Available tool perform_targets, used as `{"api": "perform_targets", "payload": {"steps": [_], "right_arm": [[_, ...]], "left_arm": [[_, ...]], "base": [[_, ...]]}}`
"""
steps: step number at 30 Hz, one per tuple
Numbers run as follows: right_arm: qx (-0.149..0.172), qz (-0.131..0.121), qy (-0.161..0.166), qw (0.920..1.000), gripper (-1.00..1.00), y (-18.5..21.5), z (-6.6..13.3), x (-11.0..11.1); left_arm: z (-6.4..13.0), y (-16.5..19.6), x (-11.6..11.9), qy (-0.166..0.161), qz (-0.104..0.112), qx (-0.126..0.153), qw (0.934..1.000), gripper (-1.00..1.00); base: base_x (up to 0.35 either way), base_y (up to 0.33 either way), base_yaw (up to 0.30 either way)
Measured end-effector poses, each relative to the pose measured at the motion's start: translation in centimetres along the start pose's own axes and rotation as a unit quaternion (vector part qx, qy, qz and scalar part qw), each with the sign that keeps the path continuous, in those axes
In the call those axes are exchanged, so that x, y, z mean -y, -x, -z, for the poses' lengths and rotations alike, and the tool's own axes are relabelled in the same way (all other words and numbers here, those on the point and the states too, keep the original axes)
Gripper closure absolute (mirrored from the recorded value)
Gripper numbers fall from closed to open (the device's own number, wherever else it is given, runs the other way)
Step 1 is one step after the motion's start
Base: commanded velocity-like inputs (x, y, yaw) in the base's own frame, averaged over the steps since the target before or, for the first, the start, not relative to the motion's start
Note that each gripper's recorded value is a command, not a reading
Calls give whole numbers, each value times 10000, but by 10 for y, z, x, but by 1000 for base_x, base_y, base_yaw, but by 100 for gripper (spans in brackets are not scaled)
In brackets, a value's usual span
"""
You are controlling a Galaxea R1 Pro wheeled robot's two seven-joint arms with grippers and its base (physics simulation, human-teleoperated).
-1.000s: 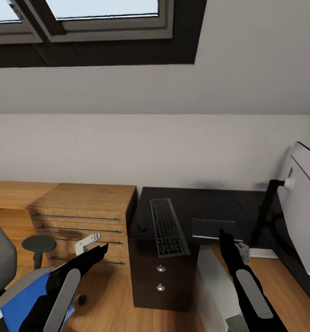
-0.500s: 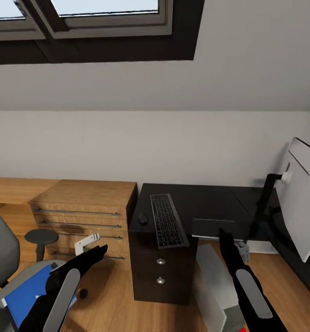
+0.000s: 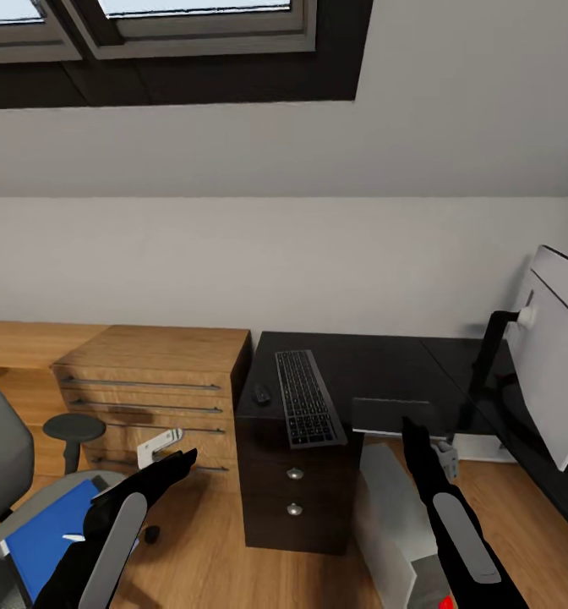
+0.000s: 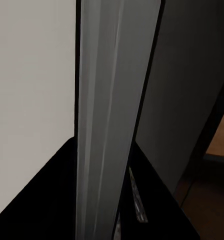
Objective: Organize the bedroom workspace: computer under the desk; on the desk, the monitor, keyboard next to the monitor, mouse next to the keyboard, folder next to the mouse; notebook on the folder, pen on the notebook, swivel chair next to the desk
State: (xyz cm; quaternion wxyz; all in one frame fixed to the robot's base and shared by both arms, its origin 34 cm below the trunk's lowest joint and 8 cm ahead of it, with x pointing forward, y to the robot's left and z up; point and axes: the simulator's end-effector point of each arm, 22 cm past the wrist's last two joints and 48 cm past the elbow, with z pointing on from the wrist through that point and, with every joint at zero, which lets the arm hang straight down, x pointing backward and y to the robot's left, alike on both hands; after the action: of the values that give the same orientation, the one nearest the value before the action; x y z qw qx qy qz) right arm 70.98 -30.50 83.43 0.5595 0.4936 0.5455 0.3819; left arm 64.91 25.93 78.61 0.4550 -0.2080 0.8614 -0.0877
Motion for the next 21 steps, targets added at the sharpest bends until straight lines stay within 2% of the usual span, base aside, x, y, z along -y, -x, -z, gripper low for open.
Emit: {"api": "perform_targets", "payload": {"steps": [21], "right_arm": [[-6,-17,1,10000,100,-9,1,39]], "left_arm": [[-19,-32,-15,-6,6,1,10000,-100]], "base": [[0,0,0]]}}
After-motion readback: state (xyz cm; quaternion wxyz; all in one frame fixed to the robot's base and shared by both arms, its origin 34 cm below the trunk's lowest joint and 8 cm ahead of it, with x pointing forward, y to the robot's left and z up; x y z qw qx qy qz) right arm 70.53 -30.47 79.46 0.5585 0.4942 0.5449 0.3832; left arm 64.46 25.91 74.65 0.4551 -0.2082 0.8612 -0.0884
